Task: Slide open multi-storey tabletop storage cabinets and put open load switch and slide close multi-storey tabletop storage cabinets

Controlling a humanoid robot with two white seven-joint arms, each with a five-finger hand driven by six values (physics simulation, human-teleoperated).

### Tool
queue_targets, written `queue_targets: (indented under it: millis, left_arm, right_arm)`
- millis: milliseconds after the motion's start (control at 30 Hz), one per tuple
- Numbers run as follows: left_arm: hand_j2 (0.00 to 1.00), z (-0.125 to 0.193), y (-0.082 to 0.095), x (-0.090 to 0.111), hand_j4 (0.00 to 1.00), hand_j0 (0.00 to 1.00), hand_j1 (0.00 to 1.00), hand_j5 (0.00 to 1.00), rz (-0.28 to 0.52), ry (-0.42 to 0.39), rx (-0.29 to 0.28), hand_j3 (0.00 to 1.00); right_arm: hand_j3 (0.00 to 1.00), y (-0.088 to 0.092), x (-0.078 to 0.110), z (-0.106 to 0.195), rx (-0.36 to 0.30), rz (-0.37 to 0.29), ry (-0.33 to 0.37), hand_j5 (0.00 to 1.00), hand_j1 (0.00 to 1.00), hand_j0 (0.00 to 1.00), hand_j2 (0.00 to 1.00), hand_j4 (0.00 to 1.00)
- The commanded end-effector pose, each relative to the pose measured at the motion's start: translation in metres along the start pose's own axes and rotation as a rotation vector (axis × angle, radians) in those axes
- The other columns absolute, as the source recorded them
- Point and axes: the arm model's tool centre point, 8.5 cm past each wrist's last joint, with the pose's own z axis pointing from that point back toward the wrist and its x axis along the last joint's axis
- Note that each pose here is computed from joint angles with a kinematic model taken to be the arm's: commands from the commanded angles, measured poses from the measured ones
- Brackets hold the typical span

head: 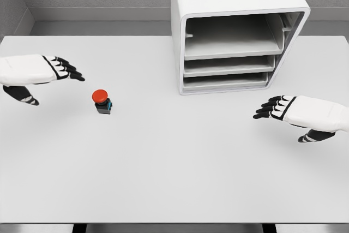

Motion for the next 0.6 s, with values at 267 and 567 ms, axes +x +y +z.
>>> queue_targets:
  millis: [267,567]
  left_arm:
    - [1.0,-0.057,0.009,0.017,1.0,1.0,1.0,1.0,0.003,-0.1,-0.01,1.0]
    - [1.0,-0.11,0.01,0.026,1.0,1.0,1.0,1.0,0.022,-0.148,0.008,1.0]
  right_arm:
    - [1.0,-0.046,-0.001,0.008,-0.149,-0.022,-0.051,1.0,1.0,1.0,1.0,1.0]
    - [1.0,-0.074,0.0,0.01,-0.2,0.022,-0.065,1.0,1.0,1.0,1.0,1.0]
